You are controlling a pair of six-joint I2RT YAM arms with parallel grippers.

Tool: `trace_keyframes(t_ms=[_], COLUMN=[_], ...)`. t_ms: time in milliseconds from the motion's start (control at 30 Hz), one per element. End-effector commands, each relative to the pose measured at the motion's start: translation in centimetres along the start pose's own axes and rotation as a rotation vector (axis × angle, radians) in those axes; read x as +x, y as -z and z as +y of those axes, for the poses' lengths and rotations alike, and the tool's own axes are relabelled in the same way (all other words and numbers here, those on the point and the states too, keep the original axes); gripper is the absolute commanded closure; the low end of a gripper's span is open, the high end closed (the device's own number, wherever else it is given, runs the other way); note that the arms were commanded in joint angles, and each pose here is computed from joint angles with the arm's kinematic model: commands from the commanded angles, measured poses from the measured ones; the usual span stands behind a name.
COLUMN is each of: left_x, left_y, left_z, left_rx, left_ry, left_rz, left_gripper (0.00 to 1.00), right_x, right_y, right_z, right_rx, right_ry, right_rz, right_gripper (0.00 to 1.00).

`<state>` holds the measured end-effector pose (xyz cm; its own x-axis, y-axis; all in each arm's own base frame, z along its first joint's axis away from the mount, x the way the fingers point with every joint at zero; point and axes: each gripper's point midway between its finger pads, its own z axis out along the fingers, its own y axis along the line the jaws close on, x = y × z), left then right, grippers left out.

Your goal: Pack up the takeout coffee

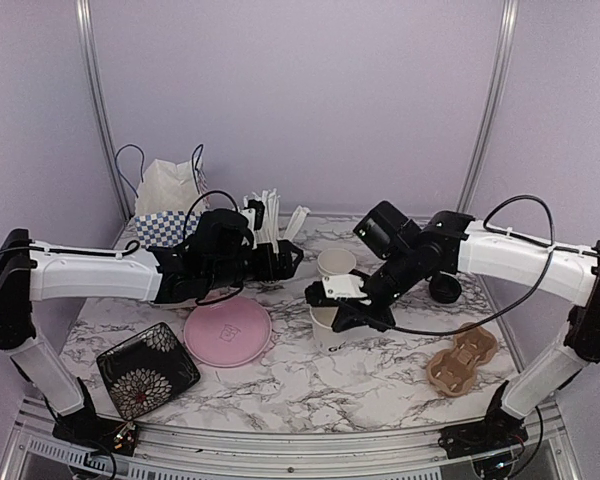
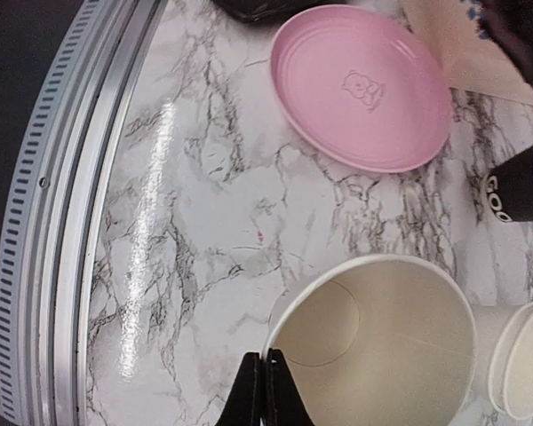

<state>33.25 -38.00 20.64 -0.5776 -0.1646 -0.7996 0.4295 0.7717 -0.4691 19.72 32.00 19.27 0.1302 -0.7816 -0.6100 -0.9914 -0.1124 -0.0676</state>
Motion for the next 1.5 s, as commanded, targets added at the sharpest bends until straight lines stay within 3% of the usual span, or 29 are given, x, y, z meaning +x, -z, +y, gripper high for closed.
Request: trace_keyframes(t_ms=[0, 200, 800, 1000, 1267, 1367, 1467], left_x=[-2.1, -2.8, -3.2, -3.2, -3.9, -3.7, -3.1], left_y=[1.9, 2.6, 4.4, 4.6, 5.7, 6.0, 5.7], left_z=[-0.6, -1.4, -2.8, -2.0, -1.9, -1.3, -0.7], left_rx=[-0.023, 0.009, 0.093, 0.05, 0.043, 0.008, -0.039], left_ry=[-0.034, -0.06, -0.096, -0.132, -0.151, -0.178, -0.241], left_rz=[0.024, 0.018, 0.018, 0.018, 0.001, 0.032, 0.085], left_gripper=[0.01, 0.01, 0.01, 0.01, 0.01, 0.01, 0.01], right_x=[-0.4, -0.9, -0.3, 0.0, -1.4, 0.1, 3.5], right_y=[-2.2, -3.9, -6.1, -6.2, -1.7, 1.1, 4.0], right_z=[2.3, 4.7, 4.7, 4.9, 4.3, 1.3, -2.4], right_rx=[0.032, -0.049, -0.102, -0.118, -0.063, 0.034, 0.146], right_ry=[0.197, 0.206, 0.156, 0.152, 0.163, 0.077, -0.071], right_rz=[0.034, -0.002, 0.015, 0.034, -0.01, -0.034, -0.03], right_gripper=[1.0, 1.0, 0.99, 0.9, 0.63, 0.51, 0.5])
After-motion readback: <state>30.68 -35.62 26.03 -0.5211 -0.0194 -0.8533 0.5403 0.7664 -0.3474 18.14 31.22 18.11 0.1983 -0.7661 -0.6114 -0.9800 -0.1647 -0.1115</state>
